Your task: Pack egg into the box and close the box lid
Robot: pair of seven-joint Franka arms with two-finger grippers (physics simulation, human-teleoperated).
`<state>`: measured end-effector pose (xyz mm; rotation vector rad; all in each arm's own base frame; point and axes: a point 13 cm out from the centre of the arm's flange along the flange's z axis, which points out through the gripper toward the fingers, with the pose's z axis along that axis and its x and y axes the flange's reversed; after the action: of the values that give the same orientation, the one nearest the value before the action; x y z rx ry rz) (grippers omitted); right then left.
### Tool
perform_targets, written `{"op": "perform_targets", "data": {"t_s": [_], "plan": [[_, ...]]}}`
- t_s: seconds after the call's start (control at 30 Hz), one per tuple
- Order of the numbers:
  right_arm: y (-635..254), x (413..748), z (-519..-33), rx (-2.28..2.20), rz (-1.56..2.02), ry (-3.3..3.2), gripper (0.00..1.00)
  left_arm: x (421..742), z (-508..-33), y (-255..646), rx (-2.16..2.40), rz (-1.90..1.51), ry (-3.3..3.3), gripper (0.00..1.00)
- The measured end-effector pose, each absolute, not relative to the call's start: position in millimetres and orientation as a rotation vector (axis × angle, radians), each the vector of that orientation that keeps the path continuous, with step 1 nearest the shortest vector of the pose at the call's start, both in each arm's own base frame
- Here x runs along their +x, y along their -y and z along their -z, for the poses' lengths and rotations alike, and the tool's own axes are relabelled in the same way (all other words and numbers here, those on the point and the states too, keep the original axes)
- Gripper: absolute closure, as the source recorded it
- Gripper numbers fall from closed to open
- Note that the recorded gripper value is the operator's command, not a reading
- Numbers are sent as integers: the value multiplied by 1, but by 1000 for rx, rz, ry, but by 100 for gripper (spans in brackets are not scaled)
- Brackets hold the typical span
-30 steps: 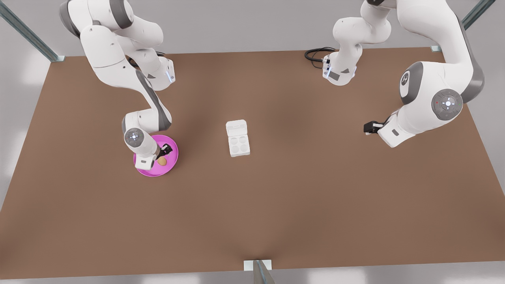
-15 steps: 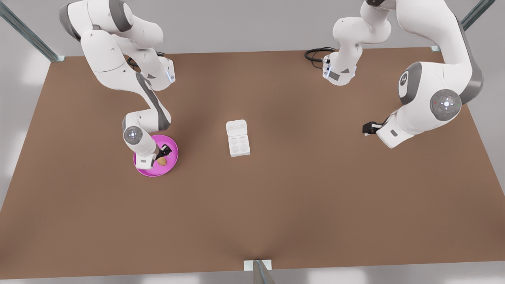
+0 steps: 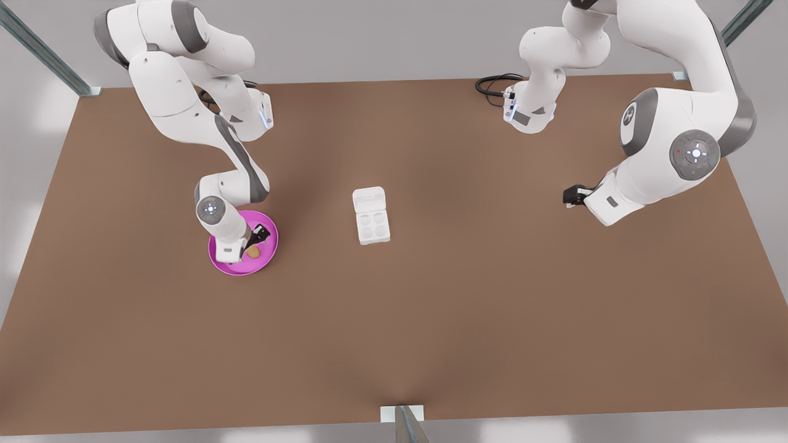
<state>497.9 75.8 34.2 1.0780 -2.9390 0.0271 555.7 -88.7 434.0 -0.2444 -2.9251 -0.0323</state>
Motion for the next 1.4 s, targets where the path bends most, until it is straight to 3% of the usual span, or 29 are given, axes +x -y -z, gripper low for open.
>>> {"op": "perform_targets", "data": {"t_s": [0.17, 0.33, 0.5, 0.67, 1.0, 1.17, 1.27, 1.4], "plan": [[-77, 496, -31, 1079, -24, 2933, 0, 556, -430, 86, -236, 33, 2916, 0], [-78, 495, -30, 1080, -22, 2931, 28, 559, -422, 77, -212, 37, 2904, 0], [-78, 497, -30, 1085, -23, 2931, 28, 559, -420, 77, -214, 38, 2902, 0], [-78, 500, -33, 1093, -23, 2932, 50, 559, -420, 77, -213, 38, 2902, 0], [-76, 511, -46, 1109, -35, 2951, 53, 559, -421, 77, -215, 42, 2902, 0], [-76, 525, -83, 1134, -59, 2985, 53, 560, -420, 77, -215, 42, 2902, 0], [-100, 553, -119, 1202, -65, 3022, 53, 560, -416, 78, -214, 40, 2895, 0], [-204, 588, -150, 1203, 172, 3081, 53, 560, -413, 77, -212, 40, 2889, 0]]}}
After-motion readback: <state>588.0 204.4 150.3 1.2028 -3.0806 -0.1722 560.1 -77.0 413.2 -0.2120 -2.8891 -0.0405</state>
